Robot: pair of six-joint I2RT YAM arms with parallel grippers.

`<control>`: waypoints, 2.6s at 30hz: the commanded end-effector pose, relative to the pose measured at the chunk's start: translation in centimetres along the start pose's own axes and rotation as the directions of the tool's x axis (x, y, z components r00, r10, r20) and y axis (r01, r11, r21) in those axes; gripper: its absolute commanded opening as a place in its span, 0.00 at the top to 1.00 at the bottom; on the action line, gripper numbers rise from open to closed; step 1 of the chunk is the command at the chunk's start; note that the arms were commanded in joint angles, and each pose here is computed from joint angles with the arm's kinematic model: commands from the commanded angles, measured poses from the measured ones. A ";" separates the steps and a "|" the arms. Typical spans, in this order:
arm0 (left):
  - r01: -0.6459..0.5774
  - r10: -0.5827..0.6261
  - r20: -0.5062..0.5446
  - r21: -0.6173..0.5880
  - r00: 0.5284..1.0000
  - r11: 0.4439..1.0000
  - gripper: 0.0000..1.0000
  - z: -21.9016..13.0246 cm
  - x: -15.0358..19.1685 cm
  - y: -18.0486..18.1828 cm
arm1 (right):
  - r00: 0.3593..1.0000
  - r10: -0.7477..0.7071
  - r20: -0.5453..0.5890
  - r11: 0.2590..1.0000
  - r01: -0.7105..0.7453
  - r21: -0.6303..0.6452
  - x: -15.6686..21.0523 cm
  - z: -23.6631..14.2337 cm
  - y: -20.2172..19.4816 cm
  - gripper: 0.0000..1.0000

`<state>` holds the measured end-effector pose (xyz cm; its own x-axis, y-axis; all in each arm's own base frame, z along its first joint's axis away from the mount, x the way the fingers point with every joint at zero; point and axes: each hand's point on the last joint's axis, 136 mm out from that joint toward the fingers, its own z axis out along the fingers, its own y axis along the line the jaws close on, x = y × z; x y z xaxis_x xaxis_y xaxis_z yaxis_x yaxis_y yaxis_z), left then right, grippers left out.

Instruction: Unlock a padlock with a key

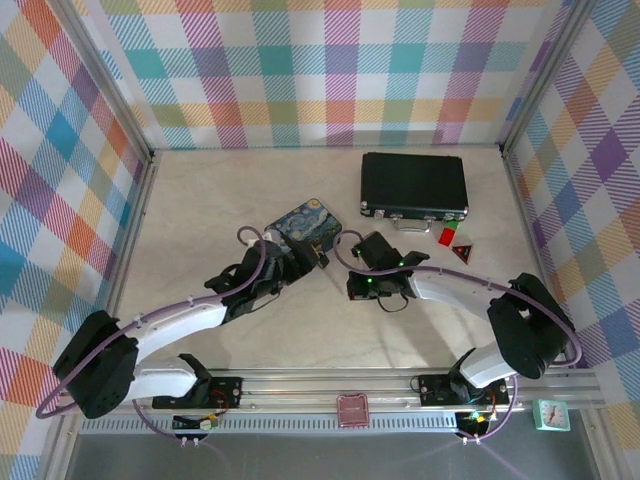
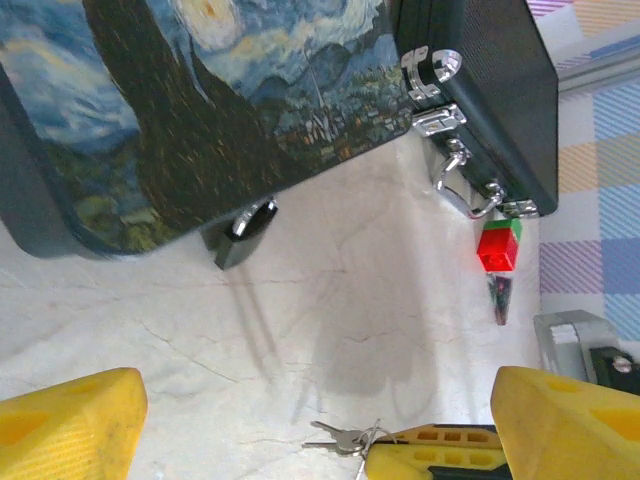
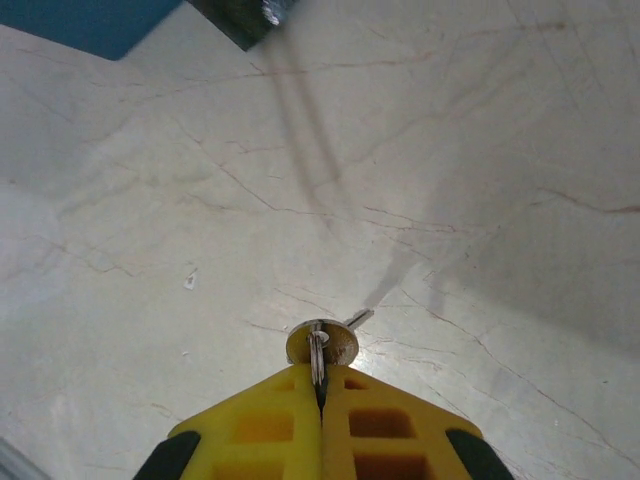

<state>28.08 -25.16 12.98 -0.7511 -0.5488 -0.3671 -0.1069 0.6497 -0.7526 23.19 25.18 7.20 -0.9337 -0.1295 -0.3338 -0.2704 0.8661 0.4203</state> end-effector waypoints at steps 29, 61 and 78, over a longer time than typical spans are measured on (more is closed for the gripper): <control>-0.016 0.029 0.265 -0.048 0.964 0.999 0.07 -4.4 -6.7 -1.6 | 0.978 -0.092 -0.184 0.943 0.146 0.301 1.9 -0.9 -4.3 0.57; -0.017 0.026 0.261 -0.033 0.965 0.999 0.06 -4.7 -6.7 -1.4 | 0.966 0.213 -0.143 0.926 -0.153 0.345 4.5 3.3 -7.1 1.00; -0.094 0.082 0.060 0.243 0.995 0.966 0.22 0.0 -0.7 -8.4 | 0.955 0.243 0.173 0.969 -0.231 -0.087 -4.6 -4.5 -2.0 1.00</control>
<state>29.54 -27.86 16.91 -0.7111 -0.5475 -0.4410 0.0206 0.6108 -0.7915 26.53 20.71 9.62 -0.9330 0.1822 -0.3102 0.0060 0.8700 0.4929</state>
